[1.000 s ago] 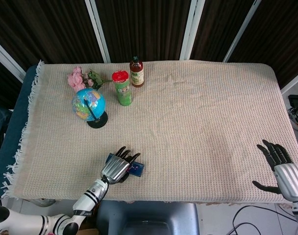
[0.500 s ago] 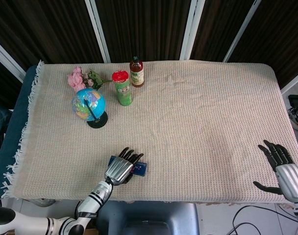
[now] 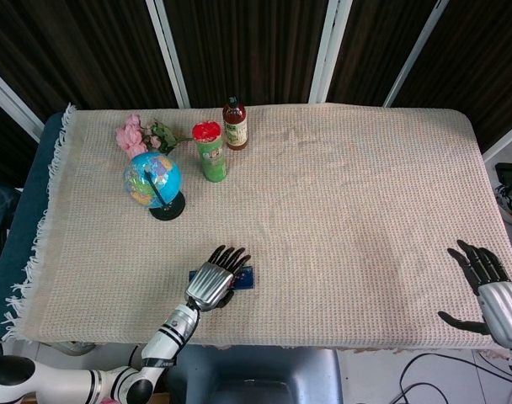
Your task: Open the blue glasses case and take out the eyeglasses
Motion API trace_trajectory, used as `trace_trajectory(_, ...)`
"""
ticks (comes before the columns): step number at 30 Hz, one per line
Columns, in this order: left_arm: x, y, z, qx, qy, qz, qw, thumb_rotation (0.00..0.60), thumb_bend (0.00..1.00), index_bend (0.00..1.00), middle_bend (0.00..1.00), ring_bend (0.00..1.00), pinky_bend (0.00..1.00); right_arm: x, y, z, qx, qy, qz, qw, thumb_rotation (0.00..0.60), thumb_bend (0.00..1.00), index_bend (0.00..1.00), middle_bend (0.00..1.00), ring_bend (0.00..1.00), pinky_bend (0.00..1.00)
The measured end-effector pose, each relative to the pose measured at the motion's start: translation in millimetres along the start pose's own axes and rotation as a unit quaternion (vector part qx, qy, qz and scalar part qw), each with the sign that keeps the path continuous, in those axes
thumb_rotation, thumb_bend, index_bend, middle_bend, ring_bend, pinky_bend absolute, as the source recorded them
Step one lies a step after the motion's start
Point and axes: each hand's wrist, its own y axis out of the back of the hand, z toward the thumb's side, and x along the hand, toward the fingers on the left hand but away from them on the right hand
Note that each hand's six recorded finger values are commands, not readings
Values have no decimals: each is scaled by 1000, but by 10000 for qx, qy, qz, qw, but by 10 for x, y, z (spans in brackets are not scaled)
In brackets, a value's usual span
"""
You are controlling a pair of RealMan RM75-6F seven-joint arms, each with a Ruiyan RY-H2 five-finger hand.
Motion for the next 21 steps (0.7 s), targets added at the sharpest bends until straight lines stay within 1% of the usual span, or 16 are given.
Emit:
trace_trajectory(2,-40,-9,27,-41,-60,-12,10000,600,371,2,0,0,3,1,-2,-1,0,-1,1,10000,600,177,0,0,0,0)
trace_trajectory(5,-93,-1,83,-208,-163,71,9996,600,381,74,6,0,3,-3,-12,6,11,0,17,10000,600,177,0,0,0,0)
trace_trajectory(7,-115,28,131,-309,-250,236,9989,600,386,134,14,0,3,-3,-18,15,15,11,32,10000,600,178,0,0,0,0)
trace_trajectory(11,-109,46,172,-346,-338,548,9973,600,389,167,15,0,3,4,-10,14,-1,16,17,10000,600,177,0,0,0,0)
trace_trajectory(15,-78,-2,132,-339,-232,601,9973,600,392,222,19,0,3,1,-6,2,-10,8,13,10000,600,177,0,0,0,0)
trace_trajectory(21,-52,-46,108,-318,-156,556,9978,600,392,240,21,0,3,1,0,3,-15,12,10,10000,600,177,0,0,0,0)
